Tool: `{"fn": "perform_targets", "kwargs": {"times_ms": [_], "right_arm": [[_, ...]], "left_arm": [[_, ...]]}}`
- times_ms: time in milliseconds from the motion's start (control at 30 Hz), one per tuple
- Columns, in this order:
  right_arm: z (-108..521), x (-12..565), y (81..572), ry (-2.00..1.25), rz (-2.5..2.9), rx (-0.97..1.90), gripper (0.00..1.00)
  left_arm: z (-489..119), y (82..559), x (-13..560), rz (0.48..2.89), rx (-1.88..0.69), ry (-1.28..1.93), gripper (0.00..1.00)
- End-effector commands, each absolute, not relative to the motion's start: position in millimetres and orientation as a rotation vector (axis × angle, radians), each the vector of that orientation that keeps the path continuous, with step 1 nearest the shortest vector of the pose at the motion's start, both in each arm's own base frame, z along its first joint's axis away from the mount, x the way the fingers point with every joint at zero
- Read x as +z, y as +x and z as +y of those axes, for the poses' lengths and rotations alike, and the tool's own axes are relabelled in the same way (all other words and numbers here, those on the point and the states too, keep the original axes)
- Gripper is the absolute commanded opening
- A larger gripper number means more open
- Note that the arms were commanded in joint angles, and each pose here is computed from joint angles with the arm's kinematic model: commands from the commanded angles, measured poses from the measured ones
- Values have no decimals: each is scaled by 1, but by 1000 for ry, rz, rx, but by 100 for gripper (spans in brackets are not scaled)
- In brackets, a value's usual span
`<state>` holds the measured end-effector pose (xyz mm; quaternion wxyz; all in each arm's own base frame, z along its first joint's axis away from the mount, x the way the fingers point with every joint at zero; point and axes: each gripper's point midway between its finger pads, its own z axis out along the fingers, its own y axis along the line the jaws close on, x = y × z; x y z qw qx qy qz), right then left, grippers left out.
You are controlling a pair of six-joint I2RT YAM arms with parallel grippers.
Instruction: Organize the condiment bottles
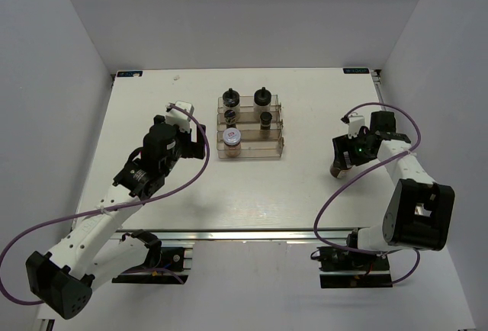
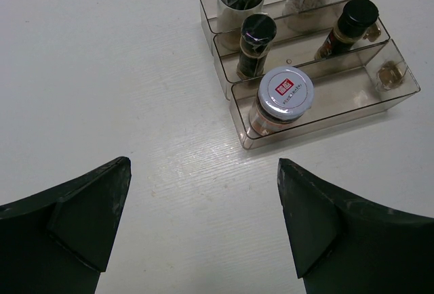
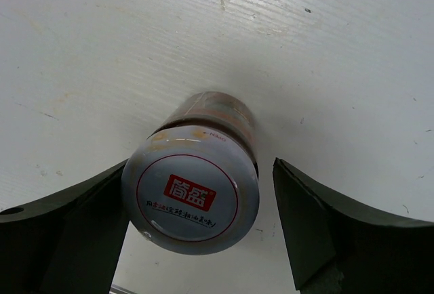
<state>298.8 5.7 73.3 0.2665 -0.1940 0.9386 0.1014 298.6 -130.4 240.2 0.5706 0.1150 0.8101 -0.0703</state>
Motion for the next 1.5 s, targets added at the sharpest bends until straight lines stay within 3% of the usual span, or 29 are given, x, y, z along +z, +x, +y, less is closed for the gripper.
{"fn": "perform_targets", "kwargs": {"times_ms": [0,233,433,700,900,1200,1467], "right_arm": [[3,79,312,-523,2489,248,83],[2,79,317,-530,2477,234,76],[4,78,315,-545,2481,248,62],[12,89,310,-606,2448,287,32],[37,116,310,-737,2349,297,0],[132,159,298,-1006,2185,391,0],[216,208,316,-1101,2060,506,0]], "left_arm": [[-132,299,241,1888,-172,268,98],[-131,300,241,1892,-166,267,98],[-131,300,241,1889,-165,264,98],[-131,300,240,1893,-161,264,98],[-130,300,240,1893,-159,262,98],[-129,301,239,1897,-150,261,98],[-128,302,236,1904,-136,260,98]]}}
